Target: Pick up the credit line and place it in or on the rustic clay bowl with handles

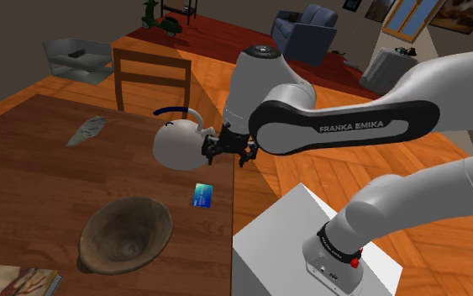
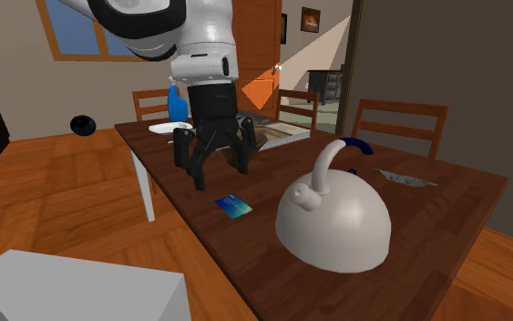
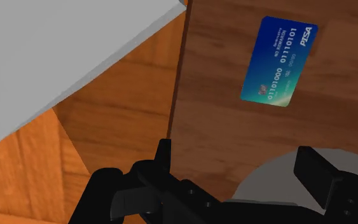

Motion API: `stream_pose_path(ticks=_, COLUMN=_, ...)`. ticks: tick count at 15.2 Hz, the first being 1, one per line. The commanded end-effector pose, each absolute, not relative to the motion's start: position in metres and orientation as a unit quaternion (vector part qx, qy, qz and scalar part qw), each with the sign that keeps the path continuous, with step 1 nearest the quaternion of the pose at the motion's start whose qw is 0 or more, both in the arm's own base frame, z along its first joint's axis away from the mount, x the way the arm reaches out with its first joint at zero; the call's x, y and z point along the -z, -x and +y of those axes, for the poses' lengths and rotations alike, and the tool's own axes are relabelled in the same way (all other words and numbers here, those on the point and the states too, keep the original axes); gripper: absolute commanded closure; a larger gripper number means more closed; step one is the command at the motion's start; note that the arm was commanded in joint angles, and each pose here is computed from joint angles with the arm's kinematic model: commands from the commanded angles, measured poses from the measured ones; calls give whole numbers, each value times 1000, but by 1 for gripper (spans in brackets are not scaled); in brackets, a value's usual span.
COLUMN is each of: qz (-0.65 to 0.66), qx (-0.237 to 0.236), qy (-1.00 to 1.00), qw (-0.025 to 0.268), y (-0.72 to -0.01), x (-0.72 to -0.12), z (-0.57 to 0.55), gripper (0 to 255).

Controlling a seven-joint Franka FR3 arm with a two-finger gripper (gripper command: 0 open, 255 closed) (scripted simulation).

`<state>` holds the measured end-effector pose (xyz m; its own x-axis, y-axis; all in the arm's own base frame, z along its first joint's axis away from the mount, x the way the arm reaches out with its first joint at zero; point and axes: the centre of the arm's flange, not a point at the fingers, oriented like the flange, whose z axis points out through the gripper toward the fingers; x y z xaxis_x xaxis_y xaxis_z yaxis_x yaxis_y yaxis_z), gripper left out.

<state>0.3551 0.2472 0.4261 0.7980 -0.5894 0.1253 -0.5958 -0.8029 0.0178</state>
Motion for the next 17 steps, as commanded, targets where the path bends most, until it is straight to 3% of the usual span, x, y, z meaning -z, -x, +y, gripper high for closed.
stream_pose_path(ticks=1, qz=-338, qx=-59, qy=-939, qw=32, y=-360, x=-407, z=266, gripper=0)
stream_pose_path(ticks=12, qz=-376, qx=-62, qy=-924, qw=40, y=-381, x=-339, z=293, gripper=0)
stream_pose_path(ticks=17, qz=-376, qx=-62, qy=-924, qw=40, y=-381, x=-336, z=293, gripper=0)
